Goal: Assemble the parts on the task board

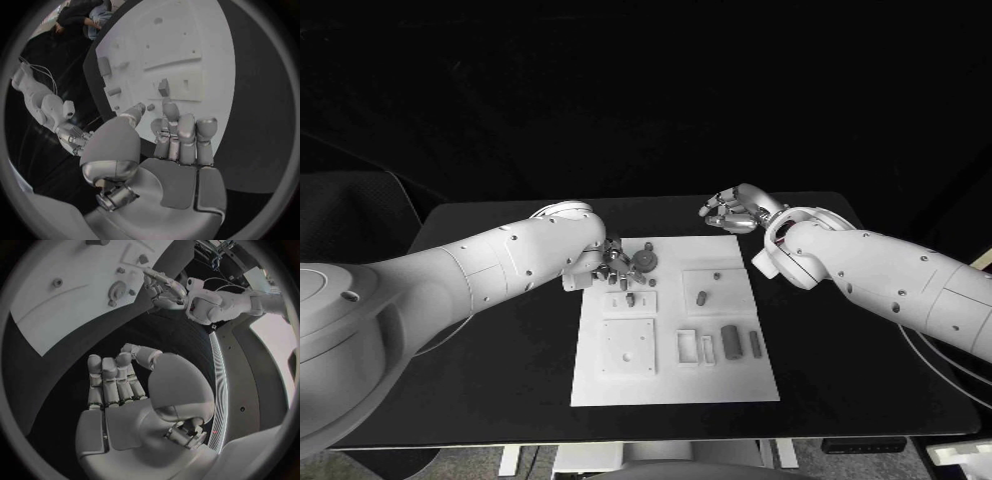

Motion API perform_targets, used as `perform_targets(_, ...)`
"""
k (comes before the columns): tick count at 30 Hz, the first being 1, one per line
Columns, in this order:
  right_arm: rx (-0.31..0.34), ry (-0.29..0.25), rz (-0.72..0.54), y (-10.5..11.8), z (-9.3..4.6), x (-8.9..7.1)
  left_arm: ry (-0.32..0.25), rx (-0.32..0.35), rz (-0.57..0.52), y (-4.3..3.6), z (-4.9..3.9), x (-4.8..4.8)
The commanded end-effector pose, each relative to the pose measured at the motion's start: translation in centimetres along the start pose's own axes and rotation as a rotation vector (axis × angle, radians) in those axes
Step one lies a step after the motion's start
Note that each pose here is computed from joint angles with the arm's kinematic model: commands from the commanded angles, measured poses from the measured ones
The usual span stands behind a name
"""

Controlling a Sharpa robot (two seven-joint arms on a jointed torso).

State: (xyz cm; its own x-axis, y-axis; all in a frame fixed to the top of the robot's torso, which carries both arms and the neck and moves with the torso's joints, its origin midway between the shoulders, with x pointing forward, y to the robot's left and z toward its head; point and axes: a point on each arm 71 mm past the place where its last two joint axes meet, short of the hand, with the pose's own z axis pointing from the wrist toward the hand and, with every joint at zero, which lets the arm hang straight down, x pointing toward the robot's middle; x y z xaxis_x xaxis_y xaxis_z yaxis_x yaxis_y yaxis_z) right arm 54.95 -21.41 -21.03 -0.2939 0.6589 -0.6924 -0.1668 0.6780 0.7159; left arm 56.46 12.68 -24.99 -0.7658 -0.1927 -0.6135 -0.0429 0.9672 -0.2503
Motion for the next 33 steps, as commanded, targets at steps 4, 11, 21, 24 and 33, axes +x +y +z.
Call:
perform_targets(4,-0.005,0.018,0.001,0.1,0.1,0.2,-0.068,-0.021,0.099,-0.41,-0.04,-0.18)
perform_targets(11,-0.004,0.020,0.001,0.1,0.1,0.2,-0.075,-0.038,0.131,-0.46,0.09,-0.08)
perform_targets(21,-0.006,0.023,0.002,0.2,0.1,0.4,-0.047,-0.036,0.139,-0.73,0.68,0.84)
perform_targets(24,-0.007,0.024,0.002,0.3,0.1,0.4,-0.039,-0.034,0.140,-0.76,0.84,1.15)
perform_targets(33,-0.006,0.025,0.002,0.3,0.1,0.4,-0.036,-0.037,0.128,-0.66,1.08,1.39)
